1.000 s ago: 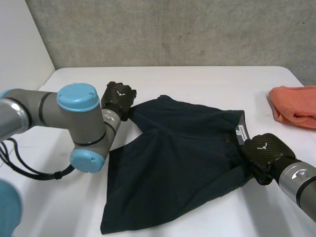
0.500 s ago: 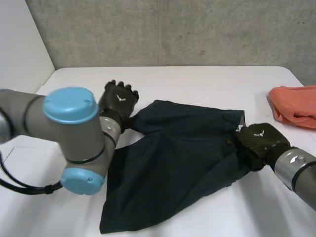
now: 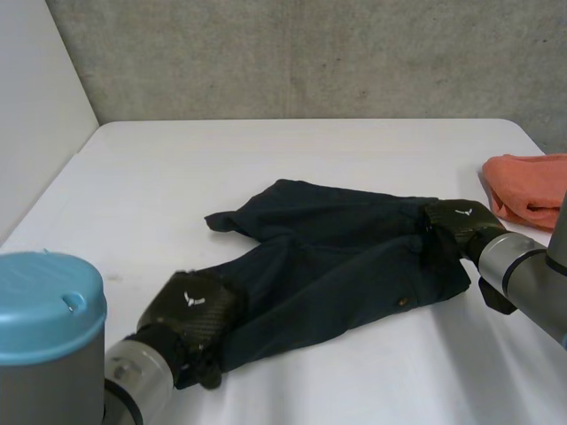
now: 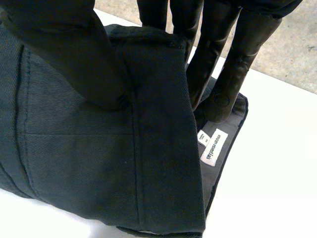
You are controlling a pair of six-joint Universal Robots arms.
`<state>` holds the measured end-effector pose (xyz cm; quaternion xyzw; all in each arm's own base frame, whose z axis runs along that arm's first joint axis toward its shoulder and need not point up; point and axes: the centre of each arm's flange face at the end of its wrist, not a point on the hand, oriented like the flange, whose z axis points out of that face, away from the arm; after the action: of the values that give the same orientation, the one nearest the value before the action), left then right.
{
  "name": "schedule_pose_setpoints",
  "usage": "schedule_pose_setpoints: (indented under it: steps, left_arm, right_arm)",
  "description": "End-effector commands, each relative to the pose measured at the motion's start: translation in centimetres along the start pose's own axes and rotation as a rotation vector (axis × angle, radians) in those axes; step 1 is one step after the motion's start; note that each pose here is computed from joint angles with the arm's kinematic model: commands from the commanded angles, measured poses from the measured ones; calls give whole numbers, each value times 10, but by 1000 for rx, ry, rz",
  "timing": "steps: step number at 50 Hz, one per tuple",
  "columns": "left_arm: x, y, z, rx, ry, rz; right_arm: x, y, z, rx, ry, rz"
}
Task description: Fold the laundry.
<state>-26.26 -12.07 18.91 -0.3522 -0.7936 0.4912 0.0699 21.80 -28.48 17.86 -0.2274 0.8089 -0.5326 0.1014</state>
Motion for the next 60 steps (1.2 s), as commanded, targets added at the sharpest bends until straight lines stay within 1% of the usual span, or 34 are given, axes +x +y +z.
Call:
schedule_pose_setpoints:
  steps: [1,3,9,13,17,18,21,22,25,26,29,30,34,39,41,45,46,49,50,53,55,57,60]
  left_arm:
    - [6,19,8,-77,12,16]
    - [8,24,11,-97,16,23]
    - [8,26,22,-84,6,20]
    - [5,23,33,-39,-45,24]
    - [-1,11,34,6,-99,25]
    - [-3,7,33,21,-107,28]
    - [-12,-26,19,145,-139,31]
    - [-18,-44,8,217,-160,33]
    - [-27,-71,-11,325,-194,45]
    - [-33,-88,-25,397,-221,56]
    - [-42,-115,-48,509,-259,71]
    - [-47,-130,-63,570,-284,80]
    - [-57,-159,-92,680,-328,82]
    - [-64,-182,-107,735,-346,72]
    - [-63,-186,-106,735,-341,75]
    - [-62,-189,-76,677,-329,88]
    - [-61,-189,-63,654,-323,93]
    - [-60,-186,-39,607,-315,111]
    - [-59,-183,-22,575,-313,130]
    - [-60,-180,3,535,-313,162]
    - [-62,-173,31,485,-313,190]
    - [-63,-167,58,447,-312,198]
    - [-65,-165,80,441,-319,197]
  right_arm:
    - [0,5,-1,-1,2,0]
    - [0,4,-1,8,4,-2]
    - [-3,10,-5,-9,-10,-14]
    - [-4,2,-14,13,-12,-50]
    - [-7,-13,-33,25,-17,-200]
    - [-8,-21,-44,28,-20,-287]
    - [-9,-37,-64,53,-9,-416]
    - [-10,-49,-78,83,5,-488]
    - [-10,-74,-98,162,49,-566]
    - [-8,-94,-111,231,97,-591]
    - [-7,-121,-131,330,149,-609]
    - [-7,-138,-144,387,177,-615]
    - [-6,-167,-167,467,212,-613]
    - [-7,-183,-180,495,208,-601]
    - [-7,-183,-179,486,204,-598]
    - [-2,-174,-152,403,171,-584]
    - [1,-169,-138,366,156,-577]
    - [4,-161,-117,315,132,-564]
    - [5,-156,-105,285,117,-562]
    - [6,-149,-85,247,95,-555]
    - [9,-143,-65,214,78,-547]
    - [11,-137,-47,190,64,-536]
    - [12,-135,-26,186,76,-532]
